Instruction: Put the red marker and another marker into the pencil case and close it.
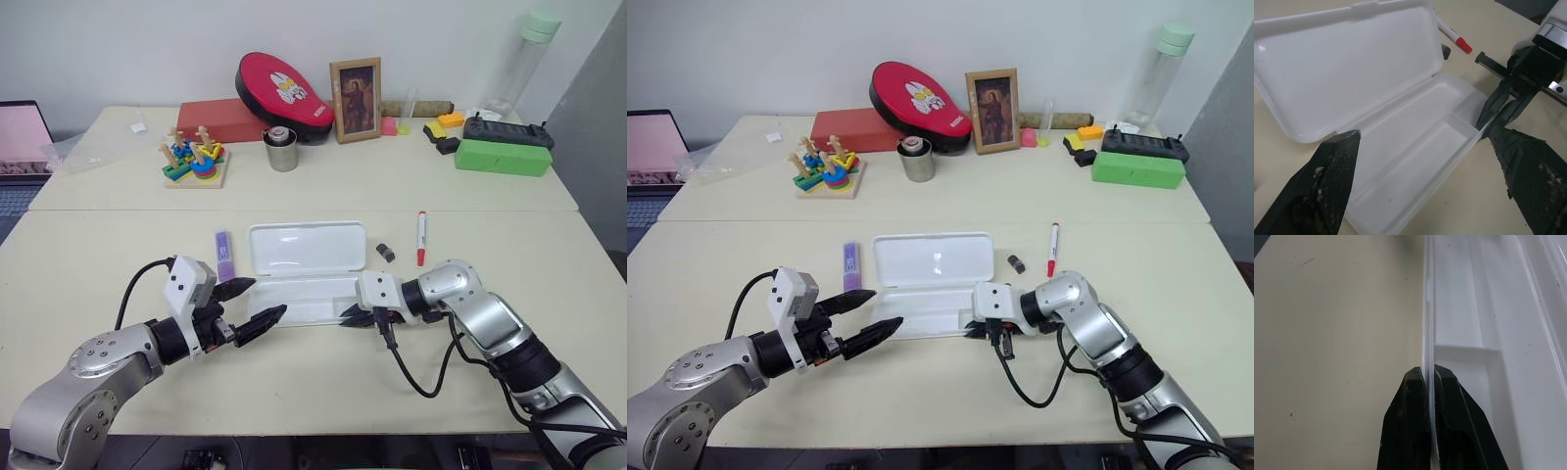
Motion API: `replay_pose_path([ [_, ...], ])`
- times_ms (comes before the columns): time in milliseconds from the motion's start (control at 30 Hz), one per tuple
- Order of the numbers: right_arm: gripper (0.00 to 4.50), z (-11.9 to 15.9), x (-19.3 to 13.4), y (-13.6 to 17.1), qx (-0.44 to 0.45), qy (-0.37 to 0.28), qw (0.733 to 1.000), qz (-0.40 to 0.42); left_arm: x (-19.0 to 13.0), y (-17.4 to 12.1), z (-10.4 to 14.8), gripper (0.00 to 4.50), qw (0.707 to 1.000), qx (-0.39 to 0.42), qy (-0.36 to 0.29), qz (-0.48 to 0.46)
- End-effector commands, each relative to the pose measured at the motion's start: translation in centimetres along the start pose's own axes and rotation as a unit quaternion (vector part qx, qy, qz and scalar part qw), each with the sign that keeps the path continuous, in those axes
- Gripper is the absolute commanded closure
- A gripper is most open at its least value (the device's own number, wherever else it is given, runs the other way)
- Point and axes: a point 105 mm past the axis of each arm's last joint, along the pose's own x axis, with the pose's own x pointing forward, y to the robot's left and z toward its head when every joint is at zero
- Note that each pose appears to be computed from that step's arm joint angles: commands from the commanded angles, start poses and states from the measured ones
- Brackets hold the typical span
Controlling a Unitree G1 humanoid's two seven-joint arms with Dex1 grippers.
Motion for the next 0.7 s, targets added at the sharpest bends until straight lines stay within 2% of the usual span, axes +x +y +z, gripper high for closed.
replay_pose_path([
  [33, 4.23, 0.8, 0.2, -0.1, -0.013, -0.009, 1.0, -0.003, 0.1, -0.4, 0.3, 0.0, 1.0, 0.008, -0.002, -0.012],
  [333, 2.16, 2.3, -1.2, -0.5, 0.009, -0.046, 0.999, -0.011, 0.3, -0.3, 0.3, 0.0, 1.0, 0.008, -0.007, -0.009],
  [567, 0.24, 3.3, -5.4, -1.9, 0.087, -0.089, 0.99, -0.068, 2.3, -1.6, 1.5, 0.0, 0.998, 0.023, -0.026, -0.047],
  [600, 0.12, 3.2, -6.2, -2.2, 0.102, -0.092, 0.987, -0.086, 2.7, -1.8, 1.7, 0.0, 0.998, 0.025, -0.028, -0.055],
  [700, 0.12, 1.9, -9.1, -4.2, 0.164, -0.091, 0.967, -0.174, 4.4, -2.7, 2.6, 0.0, 0.994, 0.049, -0.045, -0.082],
])
